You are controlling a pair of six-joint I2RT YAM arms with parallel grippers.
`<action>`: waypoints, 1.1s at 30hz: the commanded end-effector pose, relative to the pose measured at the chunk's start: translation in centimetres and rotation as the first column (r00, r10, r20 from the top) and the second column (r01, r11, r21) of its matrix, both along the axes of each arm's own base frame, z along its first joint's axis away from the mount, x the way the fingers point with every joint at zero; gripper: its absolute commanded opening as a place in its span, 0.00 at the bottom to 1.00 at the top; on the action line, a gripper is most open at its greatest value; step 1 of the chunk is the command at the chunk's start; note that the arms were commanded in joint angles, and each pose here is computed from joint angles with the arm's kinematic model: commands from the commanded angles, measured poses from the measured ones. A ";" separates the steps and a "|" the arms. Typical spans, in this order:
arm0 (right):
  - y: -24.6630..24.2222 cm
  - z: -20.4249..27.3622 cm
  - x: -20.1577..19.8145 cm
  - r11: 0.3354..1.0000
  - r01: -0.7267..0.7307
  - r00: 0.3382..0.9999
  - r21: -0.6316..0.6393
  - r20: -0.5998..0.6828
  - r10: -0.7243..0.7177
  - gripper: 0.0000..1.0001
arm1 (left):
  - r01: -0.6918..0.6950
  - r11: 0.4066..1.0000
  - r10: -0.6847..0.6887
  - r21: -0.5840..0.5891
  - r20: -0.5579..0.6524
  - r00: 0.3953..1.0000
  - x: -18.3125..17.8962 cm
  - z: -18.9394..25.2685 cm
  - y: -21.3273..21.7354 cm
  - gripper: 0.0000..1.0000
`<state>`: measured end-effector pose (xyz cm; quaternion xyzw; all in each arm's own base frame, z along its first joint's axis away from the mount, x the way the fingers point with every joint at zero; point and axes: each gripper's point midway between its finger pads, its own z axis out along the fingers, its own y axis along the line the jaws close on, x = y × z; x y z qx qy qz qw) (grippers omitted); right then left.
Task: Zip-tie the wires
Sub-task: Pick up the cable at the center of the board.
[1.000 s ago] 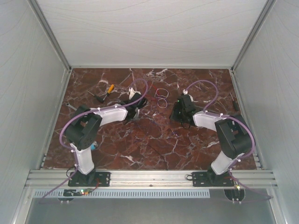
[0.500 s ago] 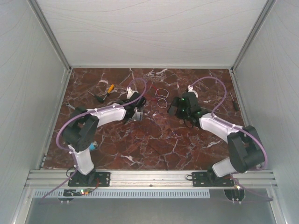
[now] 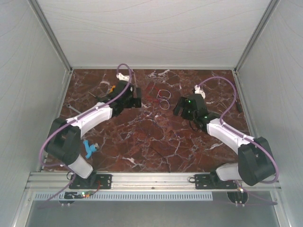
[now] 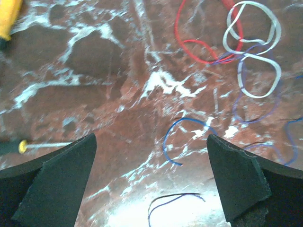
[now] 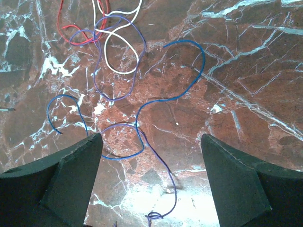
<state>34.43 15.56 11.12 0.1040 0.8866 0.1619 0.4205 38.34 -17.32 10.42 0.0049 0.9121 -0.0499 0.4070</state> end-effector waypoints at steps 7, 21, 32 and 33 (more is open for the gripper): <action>-1.1 0.8 0.0 1.000 0.024 0.998 -0.012 0.063 -0.023 0.82 | 0.392 0.872 -0.387 -0.293 0.078 0.919 6.4 2.3 -7.4 0.87; -0.7 0.6 -0.4 0.999 -0.007 0.998 0.042 0.058 0.005 0.81 | 0.527 0.786 -0.561 -0.324 -0.014 0.828 9.4 -4.3 -11.4 0.52; -0.7 0.3 -0.5 0.998 -0.014 0.999 0.059 0.044 0.011 0.81 | 0.544 0.776 -0.583 -0.319 -0.037 0.811 10.8 -6.2 -13.0 0.45; -0.7 0.2 -0.5 0.998 -0.014 0.999 0.060 0.042 0.012 0.81 | 0.546 0.774 -0.586 -0.321 -0.038 0.809 10.8 -6.3 -13.2 0.44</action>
